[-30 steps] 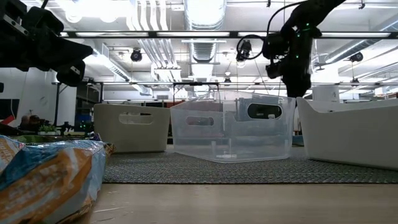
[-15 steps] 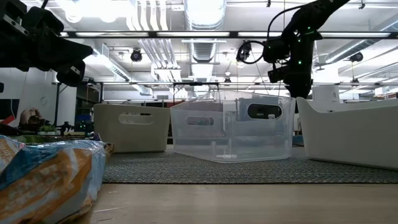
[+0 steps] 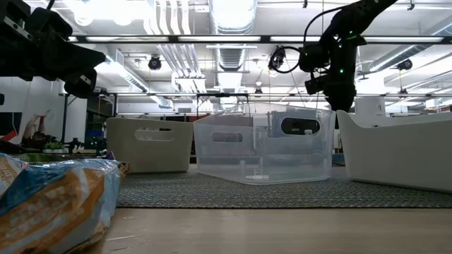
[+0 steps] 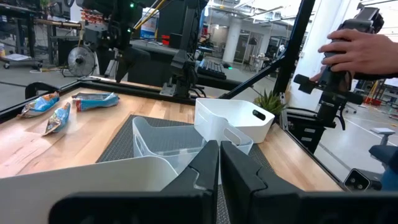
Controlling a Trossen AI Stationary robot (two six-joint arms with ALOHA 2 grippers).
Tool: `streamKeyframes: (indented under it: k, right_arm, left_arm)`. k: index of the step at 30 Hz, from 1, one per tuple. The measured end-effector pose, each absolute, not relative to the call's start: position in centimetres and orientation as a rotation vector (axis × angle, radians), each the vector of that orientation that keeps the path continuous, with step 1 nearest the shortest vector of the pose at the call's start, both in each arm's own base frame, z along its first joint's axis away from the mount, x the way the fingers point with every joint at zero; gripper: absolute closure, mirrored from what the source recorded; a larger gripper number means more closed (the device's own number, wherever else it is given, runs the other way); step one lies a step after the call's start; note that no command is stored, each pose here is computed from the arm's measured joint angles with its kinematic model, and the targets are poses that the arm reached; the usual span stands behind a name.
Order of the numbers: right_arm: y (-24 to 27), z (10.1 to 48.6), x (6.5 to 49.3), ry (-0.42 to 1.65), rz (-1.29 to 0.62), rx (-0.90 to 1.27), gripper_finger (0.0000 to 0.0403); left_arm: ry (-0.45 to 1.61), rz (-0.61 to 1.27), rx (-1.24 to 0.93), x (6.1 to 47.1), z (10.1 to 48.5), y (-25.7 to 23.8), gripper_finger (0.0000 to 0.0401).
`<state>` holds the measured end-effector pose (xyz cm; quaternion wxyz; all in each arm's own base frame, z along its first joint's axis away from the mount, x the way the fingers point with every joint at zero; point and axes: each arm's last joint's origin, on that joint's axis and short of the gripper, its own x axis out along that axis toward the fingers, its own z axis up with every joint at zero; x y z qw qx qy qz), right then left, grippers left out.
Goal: Pick and place Granola Bars by type
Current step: Put the red granola bar into the gray bin
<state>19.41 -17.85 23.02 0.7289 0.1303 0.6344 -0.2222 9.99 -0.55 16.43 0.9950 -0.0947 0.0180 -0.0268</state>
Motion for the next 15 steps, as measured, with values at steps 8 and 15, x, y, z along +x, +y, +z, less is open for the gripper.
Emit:
streamKeyframes:
  k: [8, 15]
  right_arm:
    - [-18.3, 21.6, 19.9, 1.449, -0.456, 0.289, 0.0137]
    - [-19.0, 19.8, 20.5, 1.495, -0.446, 0.307, 0.0146]
  left_arm:
    - [0.036, -0.054, -0.190, 10.0, 16.4, -0.5, 0.0401]
    - [0.036, -0.054, -0.190, 10.0, 16.4, -0.5, 0.0401]
